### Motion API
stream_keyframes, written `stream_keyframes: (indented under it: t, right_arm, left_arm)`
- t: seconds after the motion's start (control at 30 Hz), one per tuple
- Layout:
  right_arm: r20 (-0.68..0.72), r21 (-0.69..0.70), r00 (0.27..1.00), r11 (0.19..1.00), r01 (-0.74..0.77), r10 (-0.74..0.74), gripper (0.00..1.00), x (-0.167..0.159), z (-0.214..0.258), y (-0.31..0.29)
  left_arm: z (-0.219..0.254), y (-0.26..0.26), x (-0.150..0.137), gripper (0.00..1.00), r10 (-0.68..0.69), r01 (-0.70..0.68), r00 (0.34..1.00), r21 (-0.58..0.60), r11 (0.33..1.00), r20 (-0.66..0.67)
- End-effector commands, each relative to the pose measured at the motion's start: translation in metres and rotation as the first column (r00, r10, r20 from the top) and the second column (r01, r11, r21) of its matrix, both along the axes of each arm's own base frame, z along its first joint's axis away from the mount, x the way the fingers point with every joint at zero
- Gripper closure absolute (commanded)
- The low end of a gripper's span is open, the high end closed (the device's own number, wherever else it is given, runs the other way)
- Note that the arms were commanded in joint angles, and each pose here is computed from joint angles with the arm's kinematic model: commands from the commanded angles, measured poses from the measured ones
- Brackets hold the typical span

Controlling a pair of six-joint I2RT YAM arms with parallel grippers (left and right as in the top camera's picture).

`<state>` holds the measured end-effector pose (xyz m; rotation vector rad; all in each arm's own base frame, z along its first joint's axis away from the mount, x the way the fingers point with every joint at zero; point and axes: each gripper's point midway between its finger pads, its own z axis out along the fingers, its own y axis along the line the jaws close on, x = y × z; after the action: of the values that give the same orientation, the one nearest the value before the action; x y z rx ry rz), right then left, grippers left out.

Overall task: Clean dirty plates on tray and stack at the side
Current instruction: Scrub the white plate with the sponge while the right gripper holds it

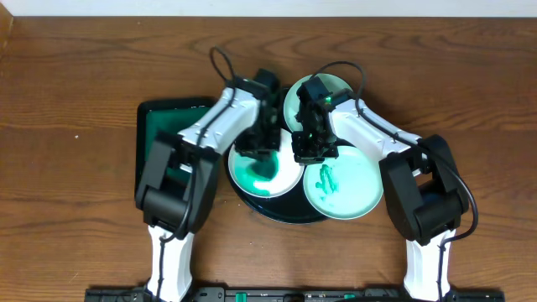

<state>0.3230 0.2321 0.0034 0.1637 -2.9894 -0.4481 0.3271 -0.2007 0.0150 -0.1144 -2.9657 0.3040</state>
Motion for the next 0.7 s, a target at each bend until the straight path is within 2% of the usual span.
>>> stream_keyframes:
  t: [0.0,0.1,0.2,0.3,0.37,0.43,0.53,0.67]
  right_arm:
    - [-0.027,-0.038,0.999,0.999,-0.033,0.032,0.99,-0.010,-0.011,-0.005]
    - [-0.027,-0.038,0.999,0.999,-0.033,0.032,0.99,-0.010,-0.011,-0.005]
    - [-0.027,-0.038,0.999,0.999,-0.033,0.032,0.99,-0.010,-0.011,-0.005]
    - [-0.028,-0.038,0.999,0.999,-0.033,0.032,0.99,-0.011,-0.011,-0.005]
    - [-0.029,-0.039,0.999,0.999,-0.033,0.032,0.99,-0.011,-0.011,-0.006]
    - [-0.028,-0.039,0.999,0.999,-0.033,0.032,0.99,-0.011,-0.011,-0.006]
    - [-0.025,-0.037,0.999,0.999,-0.033,0.032,0.99,-0.010,-0.011,-0.005]
    - [-0.024,-0.036,0.999,0.999,-0.033,0.032,0.99,-0.010,-0.011,-0.005]
  left_arm:
    - [-0.016,-0.041,-0.031,0.93,-0.047,0.020,0.988,-0.179,0.984,-0.148]
    - [-0.015,-0.040,-0.030,0.93,-0.039,0.011,0.988,-0.186,0.983,-0.151]
    - [-0.019,-0.024,-0.022,0.93,-0.015,-0.003,0.991,-0.133,0.991,-0.134]
    - [-0.027,0.020,-0.015,0.93,0.067,-0.060,0.991,0.062,0.996,-0.117]
    - [-0.028,0.063,-0.016,0.92,0.132,-0.102,0.986,0.253,0.962,-0.104]
    - [-0.025,0.092,-0.018,0.93,0.158,-0.111,0.982,0.364,0.925,-0.100]
    - [-0.019,0.122,-0.020,0.93,0.186,-0.122,0.978,0.465,0.877,-0.095]
    - [-0.020,0.122,-0.019,0.93,0.182,-0.120,0.979,0.454,0.883,-0.096]
